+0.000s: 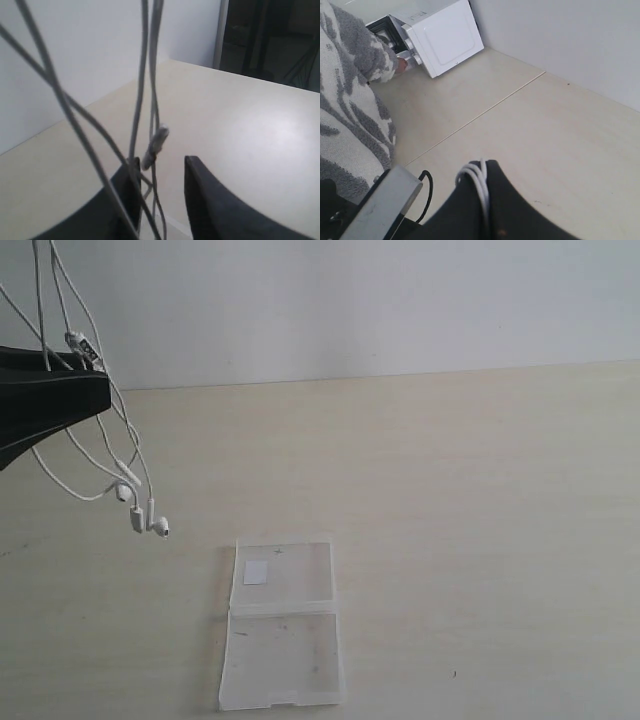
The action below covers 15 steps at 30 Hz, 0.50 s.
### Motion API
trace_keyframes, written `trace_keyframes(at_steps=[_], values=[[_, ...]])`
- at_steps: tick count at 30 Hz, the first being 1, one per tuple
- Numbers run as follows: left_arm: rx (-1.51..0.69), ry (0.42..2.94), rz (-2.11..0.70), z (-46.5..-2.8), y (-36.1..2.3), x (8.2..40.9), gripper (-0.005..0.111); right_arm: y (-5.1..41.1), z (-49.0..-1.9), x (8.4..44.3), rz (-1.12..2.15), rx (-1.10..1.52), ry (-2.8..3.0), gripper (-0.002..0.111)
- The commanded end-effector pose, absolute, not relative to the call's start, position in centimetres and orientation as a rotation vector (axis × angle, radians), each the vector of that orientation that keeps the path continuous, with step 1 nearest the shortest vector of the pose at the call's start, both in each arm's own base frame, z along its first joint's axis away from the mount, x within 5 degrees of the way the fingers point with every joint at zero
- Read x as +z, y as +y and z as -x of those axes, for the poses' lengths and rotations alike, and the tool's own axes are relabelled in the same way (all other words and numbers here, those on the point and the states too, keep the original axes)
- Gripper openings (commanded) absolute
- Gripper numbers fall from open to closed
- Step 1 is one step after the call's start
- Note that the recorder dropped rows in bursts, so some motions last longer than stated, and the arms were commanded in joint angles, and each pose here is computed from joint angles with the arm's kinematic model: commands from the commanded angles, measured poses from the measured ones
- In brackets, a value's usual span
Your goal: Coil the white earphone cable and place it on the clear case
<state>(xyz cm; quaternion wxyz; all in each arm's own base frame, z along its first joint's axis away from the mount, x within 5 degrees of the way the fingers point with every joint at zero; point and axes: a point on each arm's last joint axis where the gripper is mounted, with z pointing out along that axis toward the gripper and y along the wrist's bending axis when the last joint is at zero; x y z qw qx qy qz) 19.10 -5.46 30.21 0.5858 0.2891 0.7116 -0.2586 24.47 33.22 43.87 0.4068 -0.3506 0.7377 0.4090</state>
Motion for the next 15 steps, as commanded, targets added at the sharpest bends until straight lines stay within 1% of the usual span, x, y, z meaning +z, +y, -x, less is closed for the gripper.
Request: trace_keyframes(at_steps=[1, 15], values=[[-0.615, 1.664, -0.668, -19.06, -5.59, 30.06, 0.032, 33.11, -24.30, 44.49, 0.864, 1.056, 1.838, 0.000], [-0.620, 1.656, -0.649, -19.12, -5.56, 30.19, 0.032, 33.38, -24.03, 44.88, 0.833, 1.151, 1.820, 0.000]])
